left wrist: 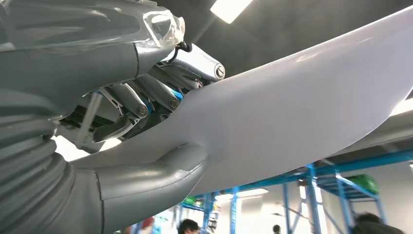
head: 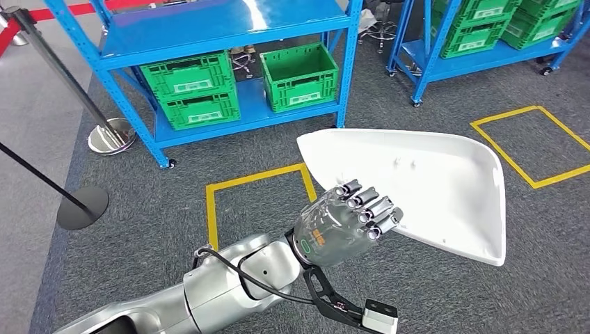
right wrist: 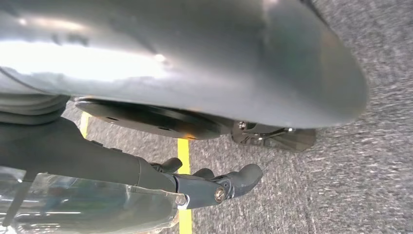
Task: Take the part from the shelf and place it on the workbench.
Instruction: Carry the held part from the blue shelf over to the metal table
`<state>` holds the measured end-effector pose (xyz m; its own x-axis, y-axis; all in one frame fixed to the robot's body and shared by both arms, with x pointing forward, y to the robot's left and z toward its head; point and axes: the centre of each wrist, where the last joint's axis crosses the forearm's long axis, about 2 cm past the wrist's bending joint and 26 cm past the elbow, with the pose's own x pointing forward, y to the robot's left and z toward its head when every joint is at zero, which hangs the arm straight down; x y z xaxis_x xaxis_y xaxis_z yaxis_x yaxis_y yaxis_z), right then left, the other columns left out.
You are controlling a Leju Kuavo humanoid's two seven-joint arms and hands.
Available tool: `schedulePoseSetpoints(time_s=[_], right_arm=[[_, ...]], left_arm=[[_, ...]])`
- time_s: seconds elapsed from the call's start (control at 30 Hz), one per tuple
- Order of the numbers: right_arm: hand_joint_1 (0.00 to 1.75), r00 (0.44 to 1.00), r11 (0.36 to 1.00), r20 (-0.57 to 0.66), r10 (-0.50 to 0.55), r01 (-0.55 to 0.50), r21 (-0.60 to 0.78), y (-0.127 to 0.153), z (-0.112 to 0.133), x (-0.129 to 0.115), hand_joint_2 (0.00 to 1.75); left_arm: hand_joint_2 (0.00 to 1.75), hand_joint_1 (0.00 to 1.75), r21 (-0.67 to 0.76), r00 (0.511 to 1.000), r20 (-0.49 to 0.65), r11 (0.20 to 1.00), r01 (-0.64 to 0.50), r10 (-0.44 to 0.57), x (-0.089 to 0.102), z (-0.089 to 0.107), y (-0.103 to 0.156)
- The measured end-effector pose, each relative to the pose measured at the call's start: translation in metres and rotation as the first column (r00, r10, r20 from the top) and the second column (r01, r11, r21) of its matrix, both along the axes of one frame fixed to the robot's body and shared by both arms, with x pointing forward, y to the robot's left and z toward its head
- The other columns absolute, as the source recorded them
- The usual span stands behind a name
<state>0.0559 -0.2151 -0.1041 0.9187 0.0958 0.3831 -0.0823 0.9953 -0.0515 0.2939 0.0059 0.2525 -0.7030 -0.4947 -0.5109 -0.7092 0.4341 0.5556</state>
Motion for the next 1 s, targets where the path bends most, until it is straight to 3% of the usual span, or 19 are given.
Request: schedulePoseSetpoints(time_s=[0.2,0.7,1.0], right_arm=[[0.0,1.0,1.0,-0.011,0.005,-0.005,-0.029,-0.008,-0.001,0.0,0.0],[0.0,1.0,0.997,-0.016,-0.006,0.004,-0.071,-0.021,-0.002,0.0,0.0],[0.0,1.0,0.997,-0.025,-0.011,0.009,-0.079,-0.027,-0.003,-0.001,0.0]], left_arm=[[1.75,1.75,-0.01,0.999,-0.039,1.0,-0.005,0.005,-0.007,-0.011,0.0],[1.75,1.75,-0.049,0.999,-0.05,0.999,-0.02,0.017,-0.014,-0.003,-0.006],[1.75,1.75,-0.031,0.999,-0.021,0.998,0.048,-0.049,-0.021,0.01,-0.008]])
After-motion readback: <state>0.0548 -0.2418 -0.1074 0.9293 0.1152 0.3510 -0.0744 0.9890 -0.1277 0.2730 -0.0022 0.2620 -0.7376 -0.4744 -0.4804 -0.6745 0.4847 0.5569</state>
